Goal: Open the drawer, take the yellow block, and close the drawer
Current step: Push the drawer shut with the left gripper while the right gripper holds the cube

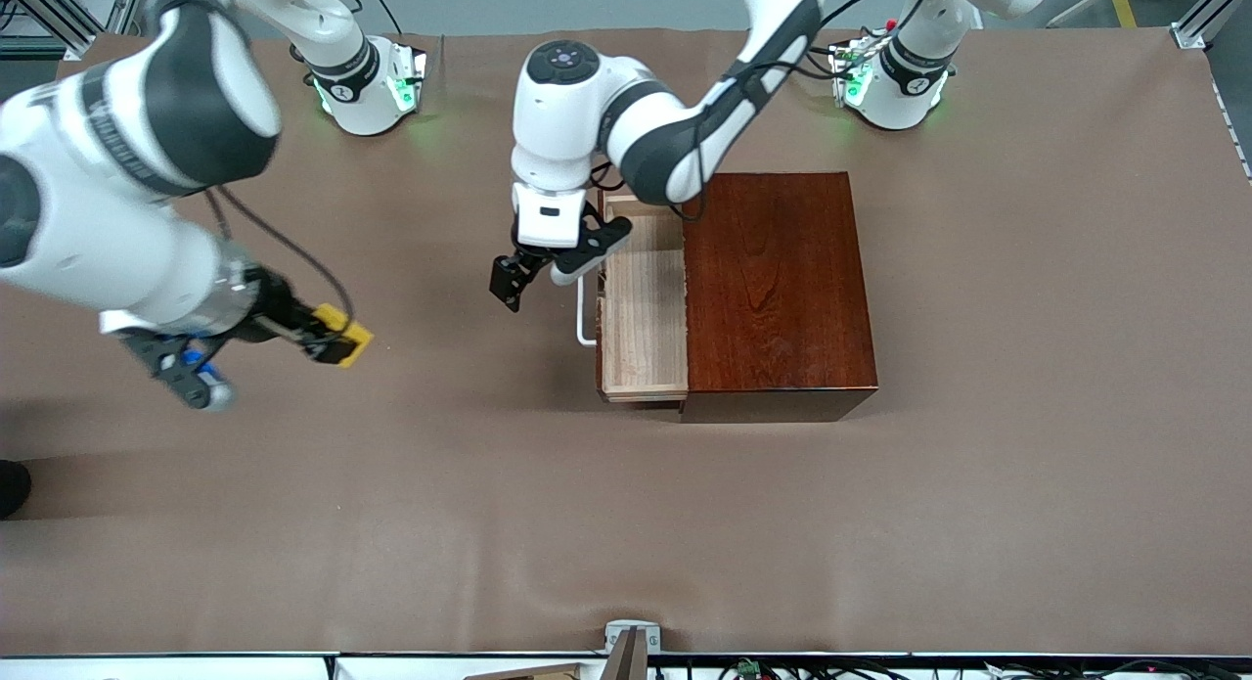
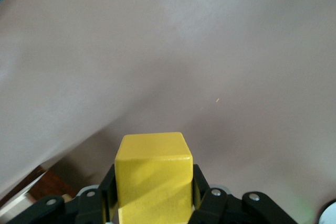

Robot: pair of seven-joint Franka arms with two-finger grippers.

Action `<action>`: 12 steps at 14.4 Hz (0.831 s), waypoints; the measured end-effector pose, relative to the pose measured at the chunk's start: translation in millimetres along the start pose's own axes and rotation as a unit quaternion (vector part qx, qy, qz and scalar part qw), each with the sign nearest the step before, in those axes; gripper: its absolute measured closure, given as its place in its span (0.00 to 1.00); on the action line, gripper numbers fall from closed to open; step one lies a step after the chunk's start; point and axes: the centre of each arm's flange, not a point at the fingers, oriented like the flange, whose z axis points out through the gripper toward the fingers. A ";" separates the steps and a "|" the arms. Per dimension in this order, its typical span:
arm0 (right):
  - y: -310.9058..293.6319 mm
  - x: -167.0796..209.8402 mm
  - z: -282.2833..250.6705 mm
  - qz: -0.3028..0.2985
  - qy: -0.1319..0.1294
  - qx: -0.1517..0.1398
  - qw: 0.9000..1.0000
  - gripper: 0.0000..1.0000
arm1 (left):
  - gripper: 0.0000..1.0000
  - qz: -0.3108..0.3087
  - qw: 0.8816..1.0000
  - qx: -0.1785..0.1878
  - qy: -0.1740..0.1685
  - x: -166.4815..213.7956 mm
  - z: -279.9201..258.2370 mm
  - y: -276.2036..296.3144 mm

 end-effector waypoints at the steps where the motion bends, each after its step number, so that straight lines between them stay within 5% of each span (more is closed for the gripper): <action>1: 12.8 13.0 -1.4 -0.008 0.002 -0.001 1.000 0.43 | 0.00 -0.011 1.000 -0.002 0.000 -3.1 11.9 -2.8; 12: 84.4 83.7 32.6 -0.145 0.022 -0.048 0.988 0.43 | 0.00 -0.048 0.997 0.048 0.046 3.8 67.1 -25.7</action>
